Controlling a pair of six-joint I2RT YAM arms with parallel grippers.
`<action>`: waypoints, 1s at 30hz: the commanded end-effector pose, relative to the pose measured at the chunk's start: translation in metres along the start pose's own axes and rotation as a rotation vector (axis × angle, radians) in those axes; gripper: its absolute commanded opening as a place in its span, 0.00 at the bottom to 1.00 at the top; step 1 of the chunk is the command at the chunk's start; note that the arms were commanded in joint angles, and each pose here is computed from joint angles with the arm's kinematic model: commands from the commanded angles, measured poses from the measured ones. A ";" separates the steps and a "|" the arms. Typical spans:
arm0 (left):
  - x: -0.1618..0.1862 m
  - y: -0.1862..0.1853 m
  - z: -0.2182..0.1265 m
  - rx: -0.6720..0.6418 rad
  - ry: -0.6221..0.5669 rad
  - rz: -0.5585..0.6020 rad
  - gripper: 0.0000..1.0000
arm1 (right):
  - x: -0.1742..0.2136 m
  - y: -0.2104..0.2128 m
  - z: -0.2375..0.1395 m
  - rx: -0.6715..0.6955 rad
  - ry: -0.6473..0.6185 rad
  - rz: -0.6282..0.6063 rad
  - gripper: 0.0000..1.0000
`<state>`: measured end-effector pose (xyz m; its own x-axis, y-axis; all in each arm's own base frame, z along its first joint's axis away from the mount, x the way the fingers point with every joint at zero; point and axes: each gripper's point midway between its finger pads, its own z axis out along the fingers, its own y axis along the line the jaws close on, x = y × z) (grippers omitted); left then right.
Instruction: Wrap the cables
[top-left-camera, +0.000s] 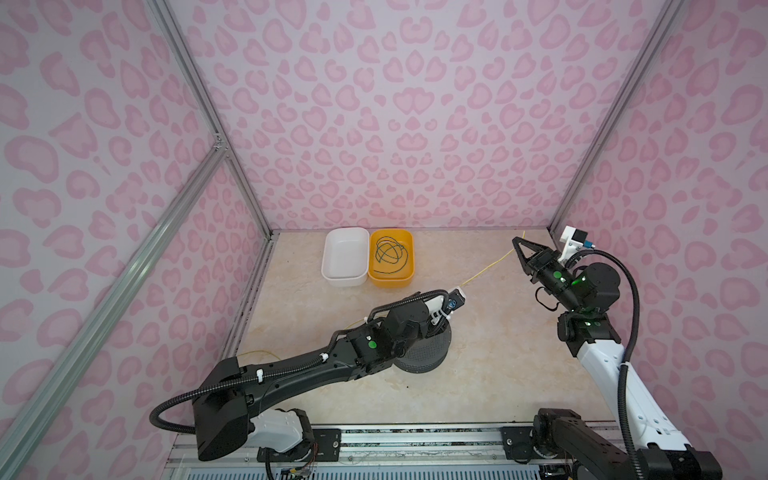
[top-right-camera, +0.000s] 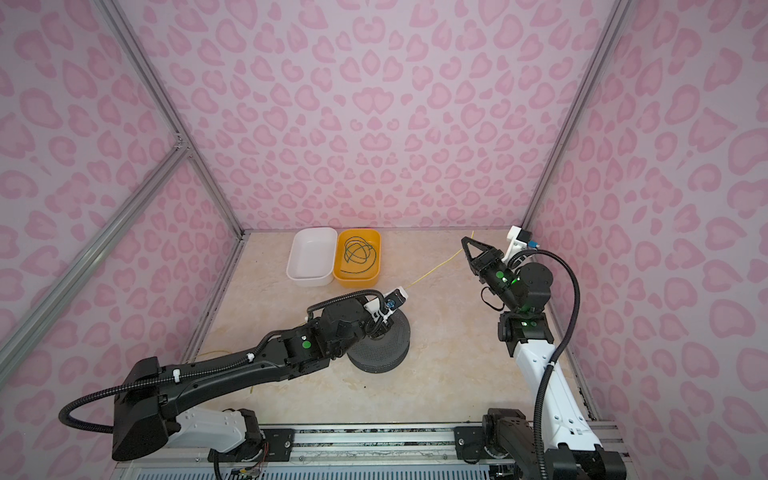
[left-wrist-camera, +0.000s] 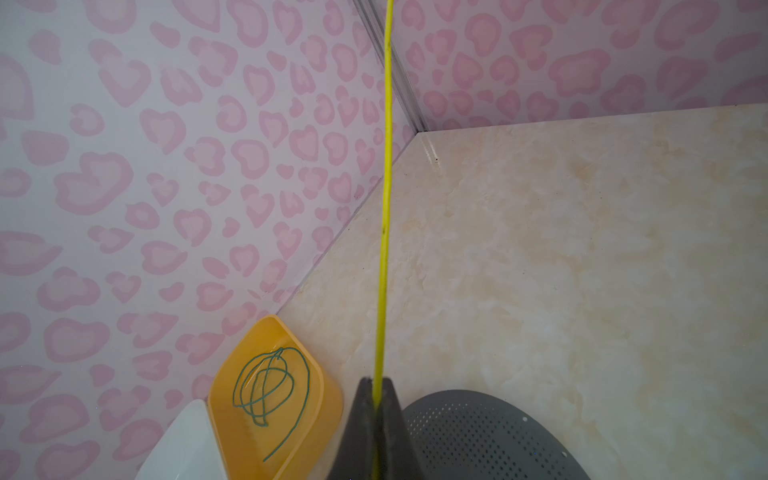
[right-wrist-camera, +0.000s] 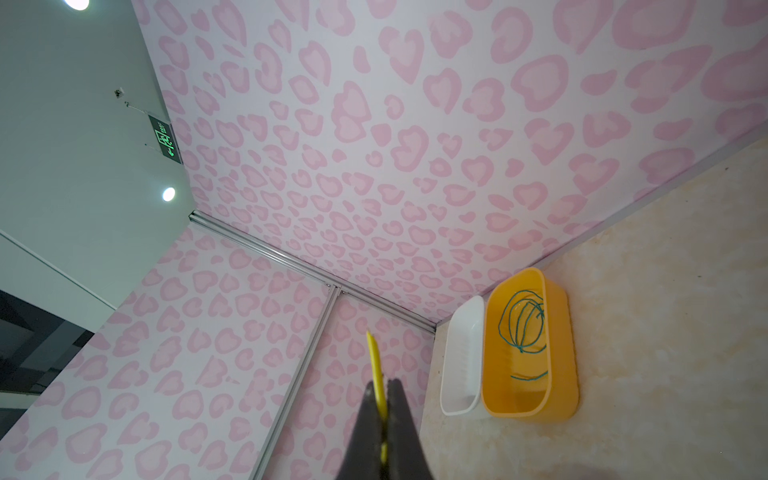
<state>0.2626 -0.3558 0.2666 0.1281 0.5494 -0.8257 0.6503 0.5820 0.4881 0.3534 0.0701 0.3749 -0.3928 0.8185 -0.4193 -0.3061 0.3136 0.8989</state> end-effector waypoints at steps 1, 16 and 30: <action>0.057 -0.002 -0.008 -0.004 0.226 0.067 0.03 | -0.058 0.026 -0.012 -0.053 -0.291 -0.095 0.00; 0.062 -0.003 -0.012 -0.006 0.235 0.055 0.03 | -0.080 0.027 -0.015 -0.033 -0.322 -0.125 0.00; 0.061 0.004 -0.021 -0.026 0.221 0.015 0.03 | -0.092 0.004 -0.034 0.084 -0.347 -0.128 0.48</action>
<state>0.2562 -0.3119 0.2216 -0.0151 0.6866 -0.7269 0.6451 0.5621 0.5176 0.3621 -0.0197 0.4154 -0.0356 0.8909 -0.4528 -0.2689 0.4278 0.8630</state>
